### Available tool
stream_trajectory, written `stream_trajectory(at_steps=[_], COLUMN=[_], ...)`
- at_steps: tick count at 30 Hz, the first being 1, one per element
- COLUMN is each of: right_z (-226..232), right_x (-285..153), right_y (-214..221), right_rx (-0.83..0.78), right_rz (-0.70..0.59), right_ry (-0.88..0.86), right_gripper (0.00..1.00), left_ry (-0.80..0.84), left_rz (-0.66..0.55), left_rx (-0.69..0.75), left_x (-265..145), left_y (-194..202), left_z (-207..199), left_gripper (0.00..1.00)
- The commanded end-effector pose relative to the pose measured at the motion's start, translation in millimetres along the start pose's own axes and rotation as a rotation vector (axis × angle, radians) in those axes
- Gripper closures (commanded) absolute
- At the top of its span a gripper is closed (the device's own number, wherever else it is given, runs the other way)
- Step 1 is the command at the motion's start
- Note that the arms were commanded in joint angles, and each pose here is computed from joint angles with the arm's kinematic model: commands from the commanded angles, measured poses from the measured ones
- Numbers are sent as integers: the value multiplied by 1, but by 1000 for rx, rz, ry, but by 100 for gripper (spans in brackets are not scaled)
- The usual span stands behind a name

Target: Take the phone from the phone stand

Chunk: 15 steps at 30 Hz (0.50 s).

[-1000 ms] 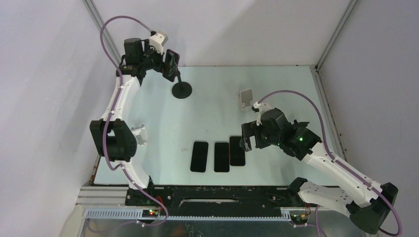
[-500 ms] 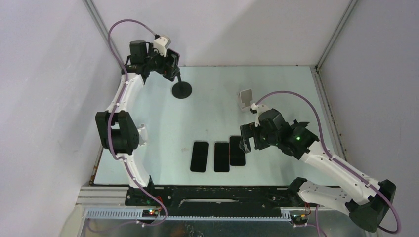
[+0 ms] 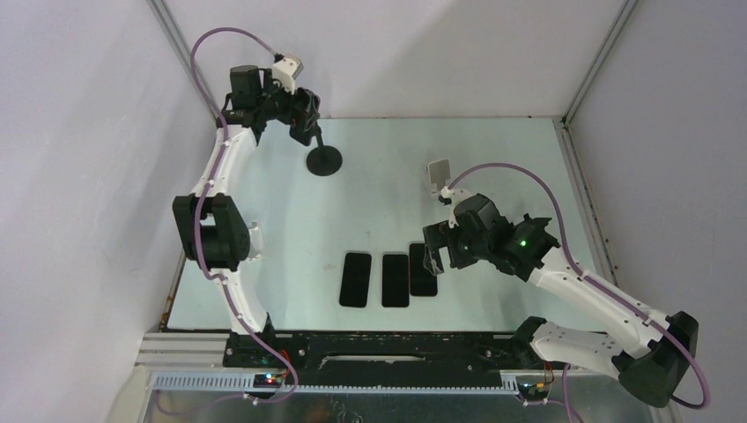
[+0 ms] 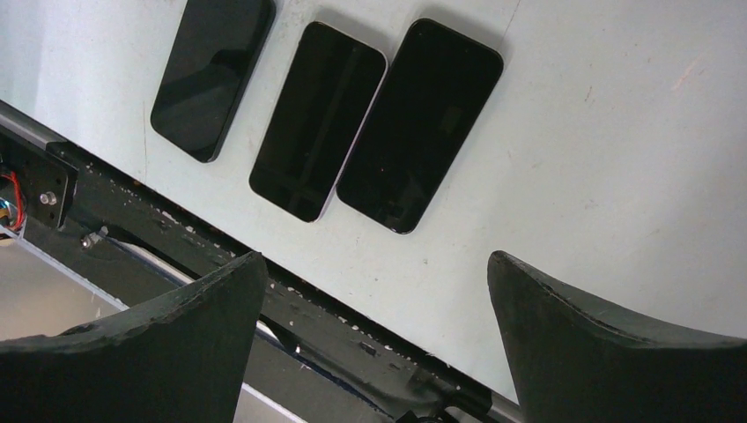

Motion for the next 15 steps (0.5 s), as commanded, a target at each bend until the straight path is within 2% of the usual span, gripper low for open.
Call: stream_trajectory(at_steps=[1, 12, 15], right_z=[7, 9, 9], right_x=[2, 8, 8], right_y=[-5, -5, -5], right_rx=[-5, -14, -13], right_rz=[-12, -1, 1], right_ry=[-38, -46, -48], right_gripper=[2, 2, 2], left_ry=[6, 7, 11], left_rz=[-51, -52, -58], left_rx=[17, -33, -36], left_x=[2, 8, 8], left_y=[-17, -9, -11], left_z=[6, 22, 21], left_gripper=[0, 1, 7])
Point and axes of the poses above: each gripper's point midway between its finger pads, its own x axis out along the fingers, its own z axis along the line the jaws close on, y = z × x, the point moved 6 cm from there along -x, back along the fingers, and after that the axes turned 7 degrees about -x, right-handed, at the moved point
